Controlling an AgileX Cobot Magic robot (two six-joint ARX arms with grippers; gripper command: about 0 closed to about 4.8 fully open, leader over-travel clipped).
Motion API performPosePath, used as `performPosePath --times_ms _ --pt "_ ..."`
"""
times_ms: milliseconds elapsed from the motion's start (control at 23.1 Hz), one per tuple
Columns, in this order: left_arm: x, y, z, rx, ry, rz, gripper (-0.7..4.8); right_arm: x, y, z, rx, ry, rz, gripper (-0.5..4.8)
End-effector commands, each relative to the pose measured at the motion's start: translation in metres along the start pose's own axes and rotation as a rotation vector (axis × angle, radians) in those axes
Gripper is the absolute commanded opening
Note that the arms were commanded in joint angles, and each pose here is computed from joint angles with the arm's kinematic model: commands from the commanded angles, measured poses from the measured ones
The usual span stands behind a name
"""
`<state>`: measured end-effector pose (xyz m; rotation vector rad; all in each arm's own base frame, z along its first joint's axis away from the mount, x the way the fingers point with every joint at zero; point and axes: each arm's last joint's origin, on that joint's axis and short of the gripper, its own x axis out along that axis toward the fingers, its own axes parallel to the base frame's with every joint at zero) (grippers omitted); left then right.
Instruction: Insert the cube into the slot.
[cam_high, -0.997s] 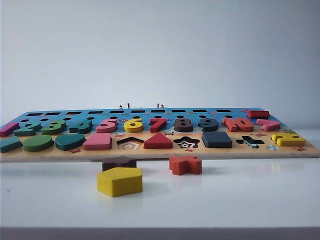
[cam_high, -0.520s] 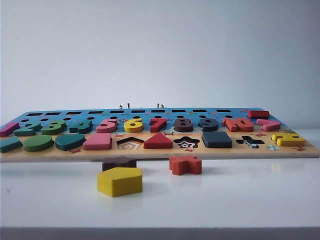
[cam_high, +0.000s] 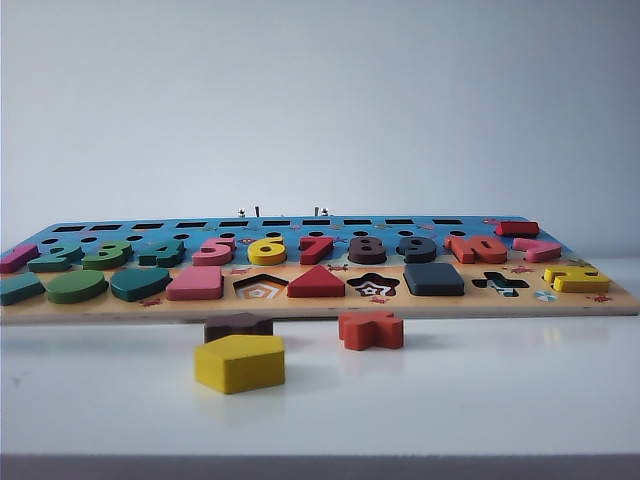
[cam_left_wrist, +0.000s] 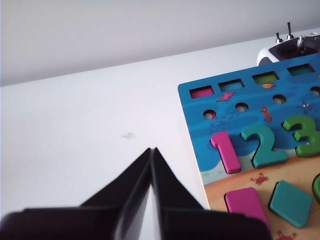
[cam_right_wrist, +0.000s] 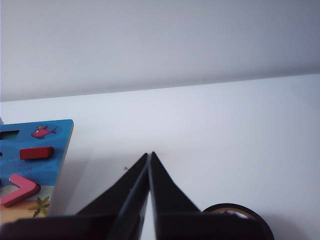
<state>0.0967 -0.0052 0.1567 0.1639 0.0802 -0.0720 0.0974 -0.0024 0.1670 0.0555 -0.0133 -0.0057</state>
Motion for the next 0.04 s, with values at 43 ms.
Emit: performPosePath --times_ms 43 --pt "-0.0001 0.0005 0.0021 0.002 -0.014 0.005 0.17 -0.0001 0.0002 0.0011 0.003 -0.013 0.001 -0.04"
